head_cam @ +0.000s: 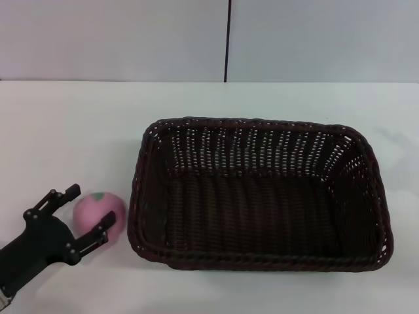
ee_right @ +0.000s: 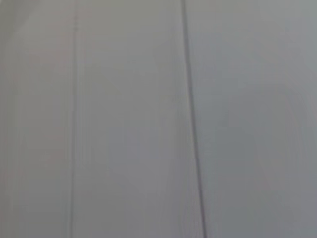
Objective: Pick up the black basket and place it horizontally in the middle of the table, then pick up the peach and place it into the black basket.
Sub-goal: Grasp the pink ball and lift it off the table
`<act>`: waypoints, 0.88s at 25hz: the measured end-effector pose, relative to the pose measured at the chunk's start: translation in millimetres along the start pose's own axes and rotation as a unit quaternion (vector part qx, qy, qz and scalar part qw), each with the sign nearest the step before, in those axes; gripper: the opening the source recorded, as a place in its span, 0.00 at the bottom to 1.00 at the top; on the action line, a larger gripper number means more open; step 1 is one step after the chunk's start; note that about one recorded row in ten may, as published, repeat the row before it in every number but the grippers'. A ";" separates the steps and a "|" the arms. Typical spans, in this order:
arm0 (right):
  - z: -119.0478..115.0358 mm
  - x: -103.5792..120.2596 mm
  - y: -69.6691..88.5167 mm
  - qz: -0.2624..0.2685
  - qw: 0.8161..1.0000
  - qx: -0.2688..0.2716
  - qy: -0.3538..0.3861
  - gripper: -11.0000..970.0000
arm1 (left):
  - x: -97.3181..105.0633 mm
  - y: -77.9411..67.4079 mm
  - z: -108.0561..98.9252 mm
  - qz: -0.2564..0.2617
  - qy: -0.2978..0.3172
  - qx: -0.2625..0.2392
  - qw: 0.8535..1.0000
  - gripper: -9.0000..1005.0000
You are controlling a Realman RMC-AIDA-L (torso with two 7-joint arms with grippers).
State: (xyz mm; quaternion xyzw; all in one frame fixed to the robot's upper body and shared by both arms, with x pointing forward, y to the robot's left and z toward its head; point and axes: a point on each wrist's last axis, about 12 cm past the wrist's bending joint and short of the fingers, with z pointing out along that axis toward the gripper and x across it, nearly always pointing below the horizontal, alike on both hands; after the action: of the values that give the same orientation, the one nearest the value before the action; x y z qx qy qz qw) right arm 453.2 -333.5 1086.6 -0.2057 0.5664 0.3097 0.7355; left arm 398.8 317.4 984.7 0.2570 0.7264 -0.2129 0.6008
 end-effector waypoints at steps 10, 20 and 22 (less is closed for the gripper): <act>-12.1 8.9 5.0 0.016 1.000 0.024 -0.007 0.62 | 2.1 2.4 4.3 0.009 0.014 -0.001 1.000 0.82; -20.6 14.6 4.9 0.020 0.999 0.051 -0.003 0.62 | -2.4 1.5 -4.1 0.027 -0.016 -0.016 0.999 0.49; -22.5 15.7 5.6 0.018 0.998 0.055 -0.004 0.62 | -10.0 2.8 -8.3 0.022 -0.053 -0.027 0.998 0.43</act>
State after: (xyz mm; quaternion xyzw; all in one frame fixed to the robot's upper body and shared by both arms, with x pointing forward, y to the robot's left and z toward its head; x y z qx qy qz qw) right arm 436.0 -340.7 1065.7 -0.1534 0.5833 0.2917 0.7424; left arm 395.7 323.5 996.0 0.2449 0.6935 -0.1936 0.6493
